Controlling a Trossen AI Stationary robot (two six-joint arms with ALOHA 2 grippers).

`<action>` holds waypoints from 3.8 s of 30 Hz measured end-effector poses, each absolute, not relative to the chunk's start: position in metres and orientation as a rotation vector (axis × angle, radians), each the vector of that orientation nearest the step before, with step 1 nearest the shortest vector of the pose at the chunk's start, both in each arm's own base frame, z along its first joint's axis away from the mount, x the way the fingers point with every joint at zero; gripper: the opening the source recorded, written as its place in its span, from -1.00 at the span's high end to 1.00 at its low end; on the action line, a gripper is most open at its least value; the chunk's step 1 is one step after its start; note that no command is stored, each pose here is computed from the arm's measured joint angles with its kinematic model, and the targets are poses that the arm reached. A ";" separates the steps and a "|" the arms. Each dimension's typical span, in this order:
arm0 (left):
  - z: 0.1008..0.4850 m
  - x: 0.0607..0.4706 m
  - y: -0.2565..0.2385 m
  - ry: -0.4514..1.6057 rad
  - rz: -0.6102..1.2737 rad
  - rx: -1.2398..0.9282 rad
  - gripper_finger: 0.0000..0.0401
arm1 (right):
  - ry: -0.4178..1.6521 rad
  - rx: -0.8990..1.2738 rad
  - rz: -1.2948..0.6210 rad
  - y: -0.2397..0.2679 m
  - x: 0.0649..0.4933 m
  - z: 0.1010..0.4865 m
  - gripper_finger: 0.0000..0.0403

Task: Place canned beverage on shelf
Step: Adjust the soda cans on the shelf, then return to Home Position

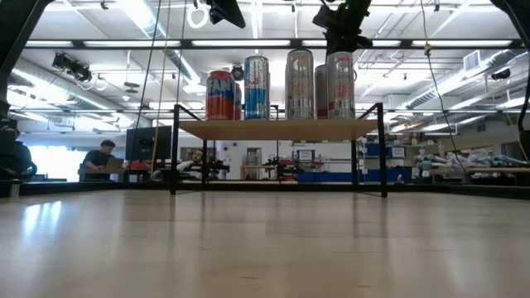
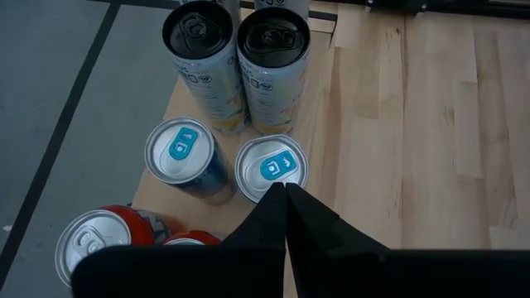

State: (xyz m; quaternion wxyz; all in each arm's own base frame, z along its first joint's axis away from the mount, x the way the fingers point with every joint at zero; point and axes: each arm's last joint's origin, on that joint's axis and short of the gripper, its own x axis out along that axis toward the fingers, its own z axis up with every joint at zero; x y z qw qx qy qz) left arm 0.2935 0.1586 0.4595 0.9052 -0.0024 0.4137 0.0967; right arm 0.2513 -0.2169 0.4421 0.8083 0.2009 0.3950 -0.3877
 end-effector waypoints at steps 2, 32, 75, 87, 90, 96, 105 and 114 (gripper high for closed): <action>0.460 0.294 0.159 0.854 0.200 -0.005 0.96 | 0.844 0.424 -0.819 -0.220 0.252 0.441 0.42; 0.460 0.293 0.159 0.855 0.200 -0.005 0.96 | 0.911 0.467 -0.767 -0.215 0.260 0.431 0.48; 0.524 0.185 0.094 0.704 0.196 -0.028 0.96 | 0.380 0.062 -0.349 -0.075 0.148 0.539 0.48; 0.509 0.117 0.055 0.571 0.230 -0.020 0.96 | 0.328 0.070 -0.285 -0.070 0.142 0.485 0.48; 0.487 0.105 0.049 0.541 0.239 -0.024 0.96 | 0.329 0.072 -0.285 -0.068 0.138 0.471 0.48; 0.433 0.086 0.039 0.481 0.261 -0.031 0.96 | 0.297 0.063 -0.279 -0.065 0.134 0.440 0.48; 0.365 0.071 0.034 0.397 0.360 -0.083 0.96 | 0.283 0.147 -0.290 -0.066 0.136 0.391 0.48; 0.301 0.075 0.036 0.315 0.378 -0.119 0.96 | 0.261 0.192 -0.291 -0.067 0.138 0.339 0.48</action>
